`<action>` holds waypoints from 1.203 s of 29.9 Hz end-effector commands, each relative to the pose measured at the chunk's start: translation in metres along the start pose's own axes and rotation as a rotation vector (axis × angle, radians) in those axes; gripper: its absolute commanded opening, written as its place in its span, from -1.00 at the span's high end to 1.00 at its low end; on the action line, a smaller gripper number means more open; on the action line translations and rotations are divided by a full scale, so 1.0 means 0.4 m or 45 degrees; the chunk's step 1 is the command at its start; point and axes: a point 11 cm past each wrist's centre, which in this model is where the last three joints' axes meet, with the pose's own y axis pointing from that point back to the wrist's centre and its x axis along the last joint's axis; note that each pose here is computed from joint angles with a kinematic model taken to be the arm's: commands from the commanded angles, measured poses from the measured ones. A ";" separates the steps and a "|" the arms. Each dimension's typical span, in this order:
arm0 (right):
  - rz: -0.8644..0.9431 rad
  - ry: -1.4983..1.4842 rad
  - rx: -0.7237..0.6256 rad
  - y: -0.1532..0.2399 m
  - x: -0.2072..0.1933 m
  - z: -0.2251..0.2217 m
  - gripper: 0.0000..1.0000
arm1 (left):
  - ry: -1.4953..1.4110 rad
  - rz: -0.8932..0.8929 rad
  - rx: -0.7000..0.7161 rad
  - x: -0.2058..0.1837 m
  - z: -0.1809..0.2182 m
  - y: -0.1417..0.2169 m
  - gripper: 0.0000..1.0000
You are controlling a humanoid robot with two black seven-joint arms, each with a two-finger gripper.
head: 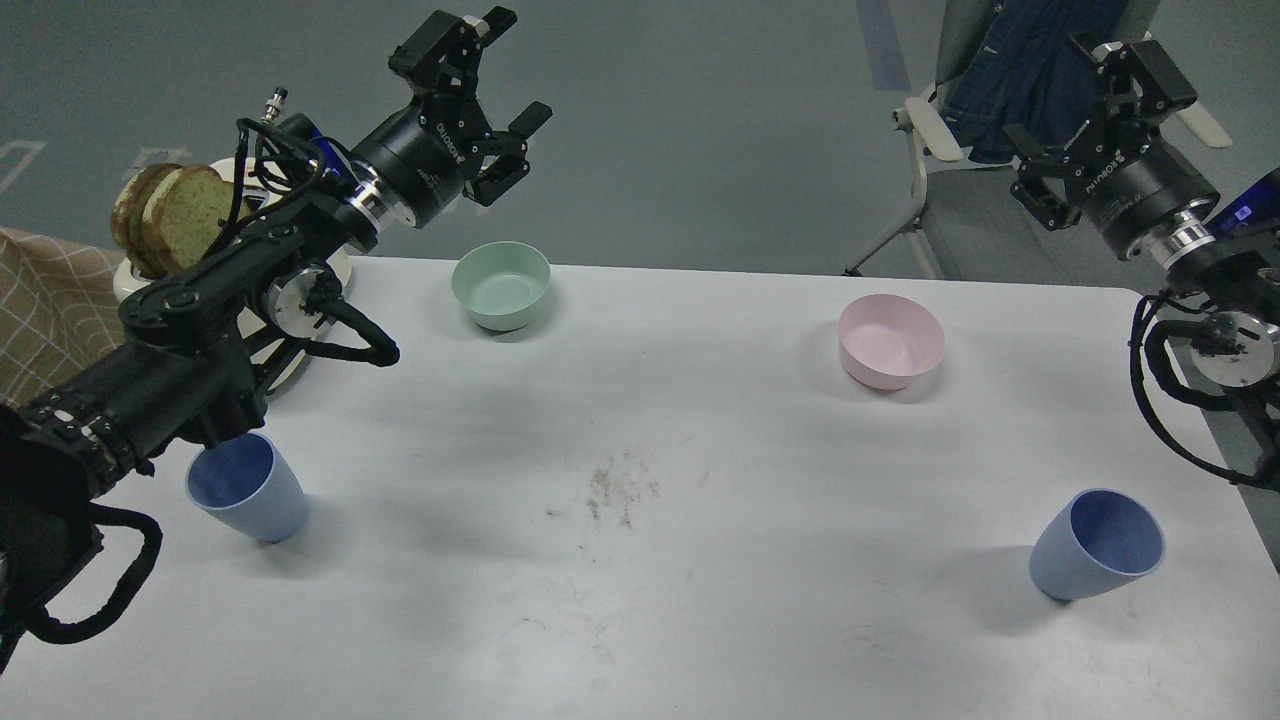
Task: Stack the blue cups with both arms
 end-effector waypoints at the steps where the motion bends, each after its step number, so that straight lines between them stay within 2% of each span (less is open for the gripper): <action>1: -0.003 0.004 0.007 -0.004 -0.001 -0.008 -1.00 | -0.352 -0.156 0.095 0.008 0.068 0.045 -0.96; 4: 0.000 0.008 0.008 -0.003 0.003 -0.012 -1.00 | -0.644 -0.289 0.154 0.004 0.133 0.103 -0.96; 9: 0.000 0.004 0.000 0.001 0.002 -0.003 -1.00 | -1.093 -0.432 0.381 0.027 0.208 0.249 -0.96; 11: 0.000 0.007 -0.004 0.003 0.003 -0.001 -1.00 | -1.327 -0.497 0.581 0.055 0.216 0.351 -0.96; 14: 0.008 0.011 -0.008 0.008 0.010 -0.001 -1.00 | -1.566 -0.548 0.819 0.101 0.223 0.458 -0.96; 15: 0.008 0.011 -0.008 0.008 0.010 -0.001 -1.00 | -1.567 -0.548 0.820 0.101 0.223 0.458 -0.96; 18: 0.007 0.012 -0.012 0.009 0.010 0.002 -1.00 | -1.646 -0.528 0.957 0.138 0.201 0.554 -0.96; 20: 0.004 0.010 -0.014 0.009 0.007 0.006 -1.00 | -1.641 -0.528 1.035 0.150 0.158 0.622 -0.96; 21: 0.004 0.010 -0.014 0.009 0.007 0.006 -1.00 | -1.641 -0.528 1.036 0.150 0.158 0.623 -0.96; 25: -0.008 0.018 -0.025 0.006 -0.001 0.013 -1.00 | -1.636 -0.595 1.152 0.149 0.082 0.718 -0.96; 33: -0.005 0.015 -0.031 0.011 0.001 0.020 -1.00 | -1.621 -0.662 1.257 0.149 0.022 0.803 -0.96; 36: -0.005 0.015 -0.031 0.011 0.001 0.020 -1.00 | -1.606 -0.669 1.262 0.145 0.013 0.809 -0.96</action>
